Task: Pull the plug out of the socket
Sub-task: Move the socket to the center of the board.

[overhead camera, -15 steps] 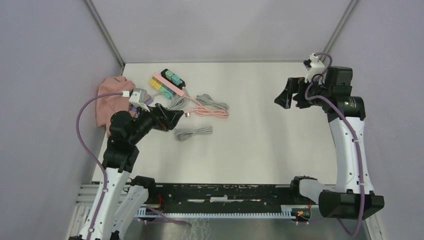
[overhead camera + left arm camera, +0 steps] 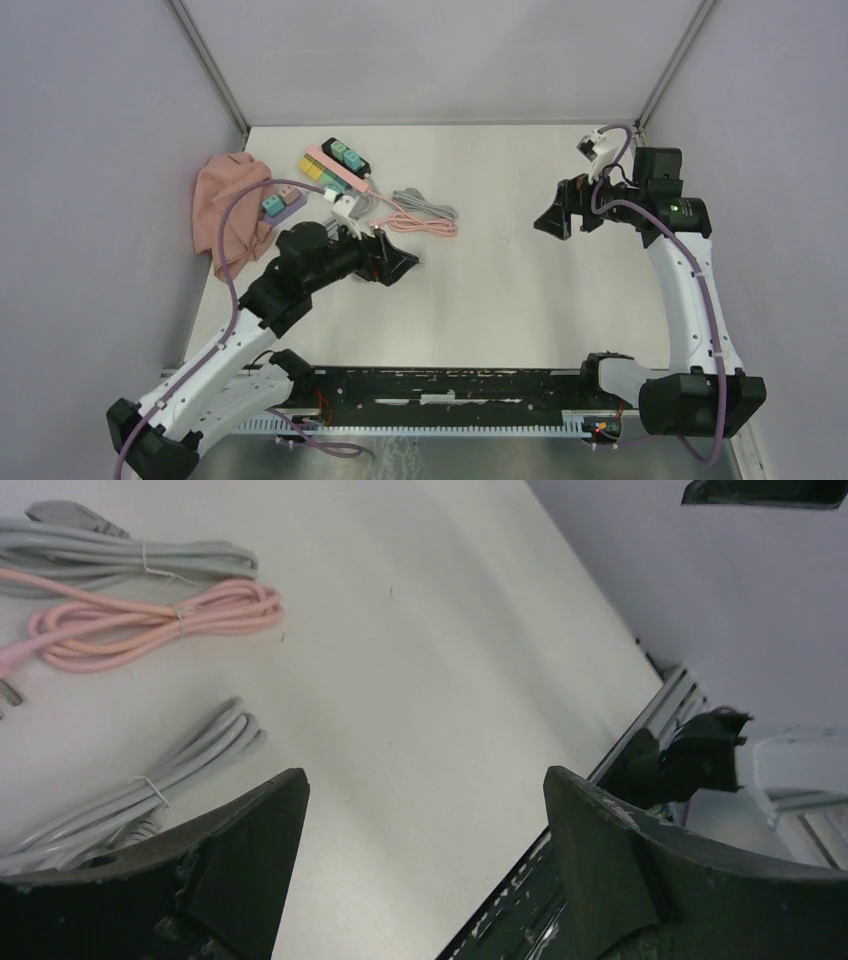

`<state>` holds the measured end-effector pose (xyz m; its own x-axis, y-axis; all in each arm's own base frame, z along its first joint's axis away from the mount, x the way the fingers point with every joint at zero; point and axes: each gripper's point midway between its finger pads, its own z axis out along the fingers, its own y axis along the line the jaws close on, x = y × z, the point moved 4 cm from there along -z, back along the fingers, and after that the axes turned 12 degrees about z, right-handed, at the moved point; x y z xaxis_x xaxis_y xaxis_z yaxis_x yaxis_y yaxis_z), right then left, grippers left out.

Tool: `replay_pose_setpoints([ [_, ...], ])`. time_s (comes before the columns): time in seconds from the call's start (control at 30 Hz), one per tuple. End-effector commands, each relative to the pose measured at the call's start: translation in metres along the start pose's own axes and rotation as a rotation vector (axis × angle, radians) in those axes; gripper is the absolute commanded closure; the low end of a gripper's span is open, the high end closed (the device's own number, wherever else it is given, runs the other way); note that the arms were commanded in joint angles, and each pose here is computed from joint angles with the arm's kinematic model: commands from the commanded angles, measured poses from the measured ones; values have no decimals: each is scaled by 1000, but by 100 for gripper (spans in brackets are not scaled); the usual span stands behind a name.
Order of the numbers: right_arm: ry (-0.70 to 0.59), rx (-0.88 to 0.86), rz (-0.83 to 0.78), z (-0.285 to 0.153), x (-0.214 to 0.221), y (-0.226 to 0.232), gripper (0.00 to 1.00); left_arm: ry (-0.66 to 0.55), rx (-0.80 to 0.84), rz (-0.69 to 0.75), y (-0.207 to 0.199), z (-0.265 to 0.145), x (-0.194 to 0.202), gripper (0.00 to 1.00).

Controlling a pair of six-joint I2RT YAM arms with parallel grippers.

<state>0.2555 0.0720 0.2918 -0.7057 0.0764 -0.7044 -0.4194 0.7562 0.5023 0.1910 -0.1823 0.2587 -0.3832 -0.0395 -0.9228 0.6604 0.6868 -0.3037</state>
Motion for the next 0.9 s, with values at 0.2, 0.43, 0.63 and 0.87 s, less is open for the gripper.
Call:
replay_pose_setpoints([
  [0.2,186,-237,-205,50,60,-18,0,163,-188,329,37,52,46,10],
  [0.43,277,-364,-293,58,80,-4,0,472,-346,611,85,75,68,11],
  [0.63,294,-359,-298,54,80,-1,0,803,-320,741,109,94,101,16],
  [0.87,313,-373,-281,54,79,1,0,866,-207,785,116,114,128,30],
])
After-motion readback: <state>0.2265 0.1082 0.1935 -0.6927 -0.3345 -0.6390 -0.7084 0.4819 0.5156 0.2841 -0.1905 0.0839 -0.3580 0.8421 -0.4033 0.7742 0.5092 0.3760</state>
